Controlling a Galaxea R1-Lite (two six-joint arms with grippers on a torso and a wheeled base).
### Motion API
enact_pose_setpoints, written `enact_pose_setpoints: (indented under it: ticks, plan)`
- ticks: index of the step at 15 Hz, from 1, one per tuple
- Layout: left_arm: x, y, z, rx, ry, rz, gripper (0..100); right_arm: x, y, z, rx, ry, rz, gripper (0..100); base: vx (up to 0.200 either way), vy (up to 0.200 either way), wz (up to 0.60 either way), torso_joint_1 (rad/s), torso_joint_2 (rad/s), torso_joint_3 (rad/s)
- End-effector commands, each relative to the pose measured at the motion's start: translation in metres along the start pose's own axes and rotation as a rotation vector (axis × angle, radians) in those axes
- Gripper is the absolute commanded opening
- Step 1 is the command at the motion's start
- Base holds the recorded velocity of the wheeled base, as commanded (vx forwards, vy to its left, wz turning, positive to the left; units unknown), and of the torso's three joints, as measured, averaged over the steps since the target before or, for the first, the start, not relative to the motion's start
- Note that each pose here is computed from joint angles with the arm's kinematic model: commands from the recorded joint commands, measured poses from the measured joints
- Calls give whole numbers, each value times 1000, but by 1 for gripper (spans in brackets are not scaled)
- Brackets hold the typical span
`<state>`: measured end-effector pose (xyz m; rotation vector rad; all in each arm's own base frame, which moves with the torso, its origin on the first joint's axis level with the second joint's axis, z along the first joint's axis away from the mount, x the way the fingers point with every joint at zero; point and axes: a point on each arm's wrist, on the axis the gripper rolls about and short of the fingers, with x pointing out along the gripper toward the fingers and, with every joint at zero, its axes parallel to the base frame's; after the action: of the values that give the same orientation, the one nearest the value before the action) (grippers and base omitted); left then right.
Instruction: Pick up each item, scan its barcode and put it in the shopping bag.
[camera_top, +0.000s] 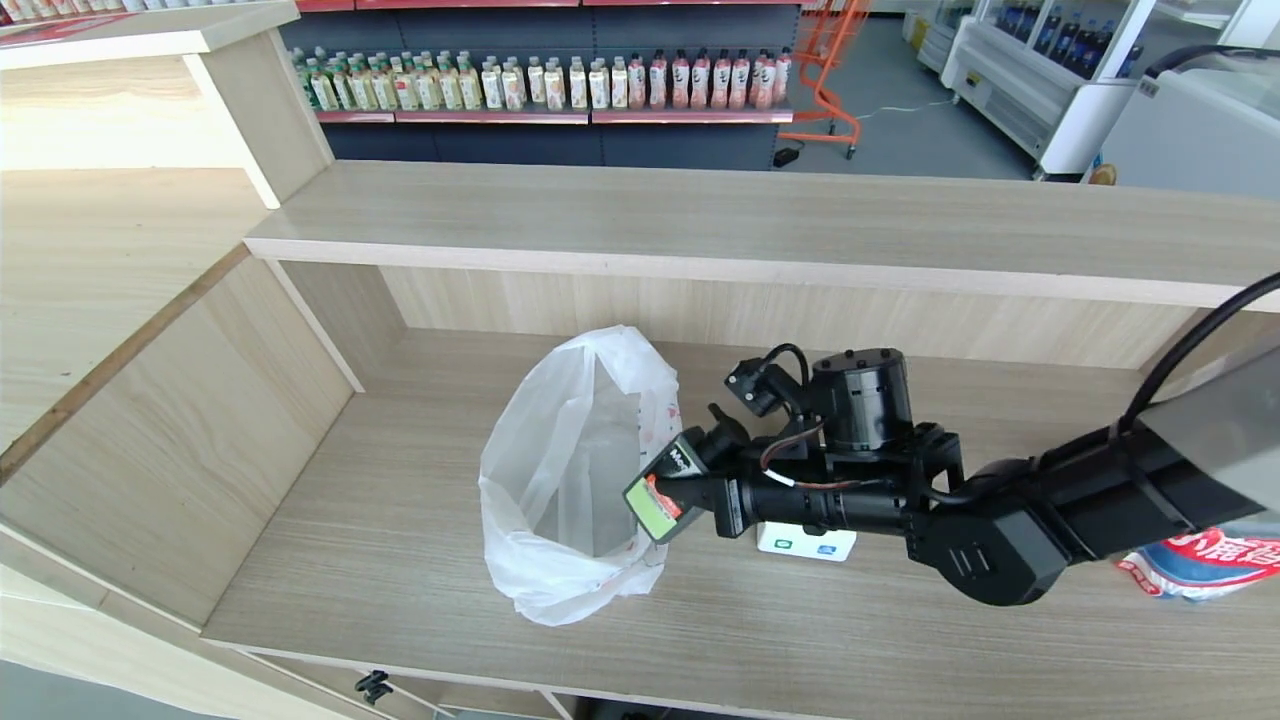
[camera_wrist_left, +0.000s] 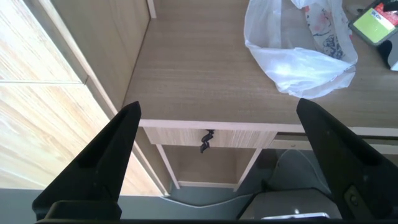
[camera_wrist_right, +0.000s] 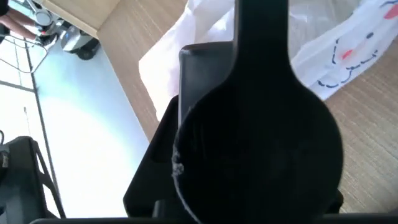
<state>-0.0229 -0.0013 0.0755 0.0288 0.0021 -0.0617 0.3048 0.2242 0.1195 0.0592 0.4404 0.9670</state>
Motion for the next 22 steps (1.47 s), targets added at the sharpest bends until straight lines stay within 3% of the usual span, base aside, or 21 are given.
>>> enact_pose_setpoints:
  ticks: [1, 6, 14, 15, 18, 22]
  plan:
    - [0, 0, 0, 0, 2, 0, 100, 27, -4, -12, -36, 4, 66, 0, 0, 0, 0, 0, 0, 0]
    - [0, 0, 0, 0, 2, 0, 100, 57, -15, -30, -284, 3, 177, 0, 0, 0, 0, 0, 0, 0]
    - [0, 0, 0, 0, 0, 0, 100, 72, -24, -30, -471, -27, 172, 0, 0, 0, 0, 0, 0, 0]
    - [0, 0, 0, 0, 2, 0, 100, 71, -26, -29, -470, -29, 167, 100, 0, 0, 0, 0, 0, 0]
    - [0, 0, 0, 0, 2, 0, 100, 63, -28, -16, -409, -53, 155, 100, 0, 0, 0, 0, 0, 0]
    - [0, 0, 0, 0, 0, 0, 100, 35, -32, 8, -181, -93, 121, 100, 0, 0, 0, 0, 0, 0]
